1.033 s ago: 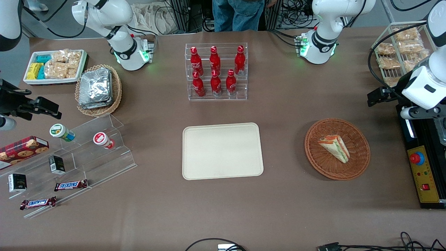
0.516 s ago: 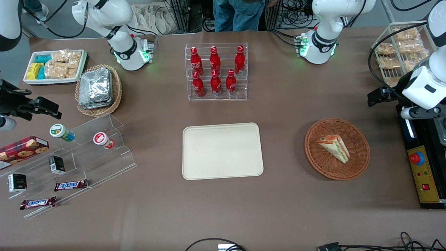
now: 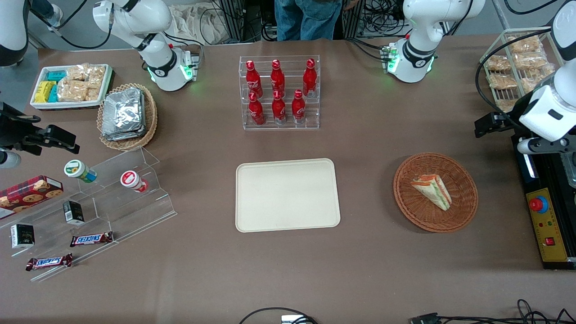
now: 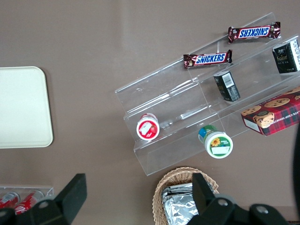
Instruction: Place sandwich from basket to tray
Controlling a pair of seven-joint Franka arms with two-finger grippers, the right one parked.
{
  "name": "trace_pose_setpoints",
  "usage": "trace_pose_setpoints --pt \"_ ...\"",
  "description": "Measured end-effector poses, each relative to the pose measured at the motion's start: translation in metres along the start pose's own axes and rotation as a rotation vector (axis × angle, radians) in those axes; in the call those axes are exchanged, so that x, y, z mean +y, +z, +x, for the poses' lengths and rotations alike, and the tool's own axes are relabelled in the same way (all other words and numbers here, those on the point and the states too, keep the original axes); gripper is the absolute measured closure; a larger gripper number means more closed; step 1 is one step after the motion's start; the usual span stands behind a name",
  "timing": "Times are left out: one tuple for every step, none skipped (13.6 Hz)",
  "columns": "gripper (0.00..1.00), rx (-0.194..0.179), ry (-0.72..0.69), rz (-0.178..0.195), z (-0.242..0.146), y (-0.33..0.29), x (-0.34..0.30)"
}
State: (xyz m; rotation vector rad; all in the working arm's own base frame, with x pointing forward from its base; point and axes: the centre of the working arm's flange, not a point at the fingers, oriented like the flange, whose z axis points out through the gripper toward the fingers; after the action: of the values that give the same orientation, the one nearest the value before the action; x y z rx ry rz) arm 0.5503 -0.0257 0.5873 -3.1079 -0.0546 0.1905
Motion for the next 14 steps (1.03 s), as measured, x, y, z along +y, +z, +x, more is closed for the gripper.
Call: trace_pose_setpoints --pt "0.00 -0.001 -0.001 0.000 0.000 0.001 -0.001" --pt "0.00 -0.004 -0.005 0.001 0.000 0.002 -0.002" --pt "0.00 -0.009 -0.017 0.000 0.001 0.005 -0.005" --pt "0.00 -0.015 -0.036 0.000 0.003 0.009 -0.009" --pt "0.00 -0.021 -0.062 0.000 0.007 0.015 -0.013" --pt "0.00 -0.026 -0.094 0.000 0.012 0.022 -0.014" --pt "0.00 -0.038 -0.132 0.001 0.018 0.031 -0.014" --pt "0.00 -0.052 -0.173 0.003 0.024 0.042 -0.014" --pt "0.00 -0.068 -0.208 0.006 0.030 0.053 -0.013" --pt "0.00 -0.087 -0.237 0.010 0.037 0.066 -0.013" --pt "0.00 -0.104 -0.258 0.014 0.044 0.080 -0.012" --pt "0.00 -0.116 -0.287 0.017 0.052 0.095 -0.011" --pt "0.00 -0.126 -0.328 0.021 0.061 0.111 -0.011" --pt "0.00 -0.135 -0.370 0.024 0.070 0.129 -0.010"
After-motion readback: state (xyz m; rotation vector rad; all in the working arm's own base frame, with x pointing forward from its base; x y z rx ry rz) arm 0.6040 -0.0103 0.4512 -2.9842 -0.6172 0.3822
